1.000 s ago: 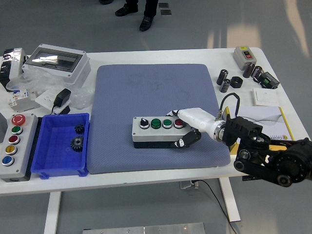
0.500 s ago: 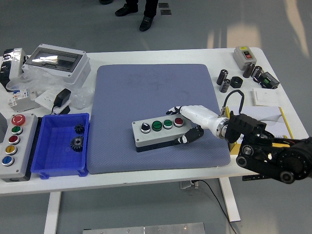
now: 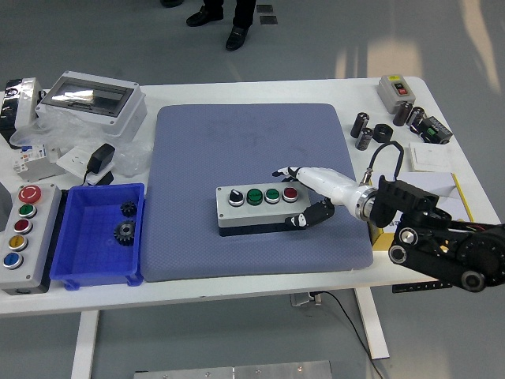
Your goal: Pick up the button,place it on the desk,press the button,press the button
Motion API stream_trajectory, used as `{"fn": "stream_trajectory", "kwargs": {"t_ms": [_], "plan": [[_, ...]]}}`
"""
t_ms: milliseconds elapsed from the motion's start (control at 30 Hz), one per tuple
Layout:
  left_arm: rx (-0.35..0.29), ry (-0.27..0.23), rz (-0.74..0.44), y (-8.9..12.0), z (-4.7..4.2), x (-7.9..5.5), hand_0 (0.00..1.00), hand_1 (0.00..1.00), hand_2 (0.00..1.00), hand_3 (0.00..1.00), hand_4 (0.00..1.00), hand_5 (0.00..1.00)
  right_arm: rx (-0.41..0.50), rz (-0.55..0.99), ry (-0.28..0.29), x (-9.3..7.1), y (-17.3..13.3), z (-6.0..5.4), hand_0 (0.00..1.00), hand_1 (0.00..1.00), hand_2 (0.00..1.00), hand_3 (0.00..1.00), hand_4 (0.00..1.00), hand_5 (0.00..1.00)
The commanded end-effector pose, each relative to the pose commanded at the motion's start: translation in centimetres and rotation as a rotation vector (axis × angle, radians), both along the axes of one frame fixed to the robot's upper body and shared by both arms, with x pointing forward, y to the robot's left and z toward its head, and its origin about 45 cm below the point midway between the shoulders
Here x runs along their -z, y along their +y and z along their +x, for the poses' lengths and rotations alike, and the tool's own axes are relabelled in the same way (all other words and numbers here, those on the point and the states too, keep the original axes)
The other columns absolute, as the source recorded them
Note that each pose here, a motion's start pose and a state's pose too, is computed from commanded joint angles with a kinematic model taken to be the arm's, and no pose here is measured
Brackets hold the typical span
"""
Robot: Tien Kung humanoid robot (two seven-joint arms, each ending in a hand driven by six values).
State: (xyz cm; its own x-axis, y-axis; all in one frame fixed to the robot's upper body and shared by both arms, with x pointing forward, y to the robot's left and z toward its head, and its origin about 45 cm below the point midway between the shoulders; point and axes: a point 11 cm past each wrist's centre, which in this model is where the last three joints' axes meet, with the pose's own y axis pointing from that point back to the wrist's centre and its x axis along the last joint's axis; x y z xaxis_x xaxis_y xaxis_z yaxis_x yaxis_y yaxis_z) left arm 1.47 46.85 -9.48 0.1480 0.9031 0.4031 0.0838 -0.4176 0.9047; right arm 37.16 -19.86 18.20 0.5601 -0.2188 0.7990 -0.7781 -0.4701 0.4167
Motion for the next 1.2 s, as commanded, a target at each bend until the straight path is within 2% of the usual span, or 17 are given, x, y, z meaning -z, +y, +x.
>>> {"fn": "stream_trajectory", "kwargs": {"t_ms": [533, 933, 967, 1200], "plan": [[0.006, 0.006, -0.003, -0.1, -0.12, 0.0, 0.619, 0.556, 0.528, 0.581, 0.481, 0.217, 0.012, 0.018, 0.030, -0.6, -0.7, 0.1, 0.888, 0.883, 0.899, 0.977, 0.393, 0.002], [0.011, 0.015, -0.005, -0.2, -0.37, 0.1, 0.618, 0.553, 0.528, 0.581, 0.479, 0.213, 0.016, 0.026, 0.049, -0.8, -1.1, 0.1, 0.888, 0.890, 0.907, 0.987, 0.433, 0.002], [0.011, 0.016, -0.005, -0.2, -0.42, 0.1, 0.618, 0.553, 0.527, 0.580, 0.480, 0.212, 0.016, 0.026, 0.050, -0.8, -1.1, 0.1, 0.887, 0.892, 0.908, 0.990, 0.468, 0.009], [0.013, 0.022, -0.008, -0.3, -0.65, 0.2, 0.618, 0.553, 0.527, 0.581, 0.480, 0.212, 0.015, 0.025, 0.065, -0.8, -1.3, 0.1, 0.885, 0.893, 0.909, 0.991, 0.473, 0.013]]}}
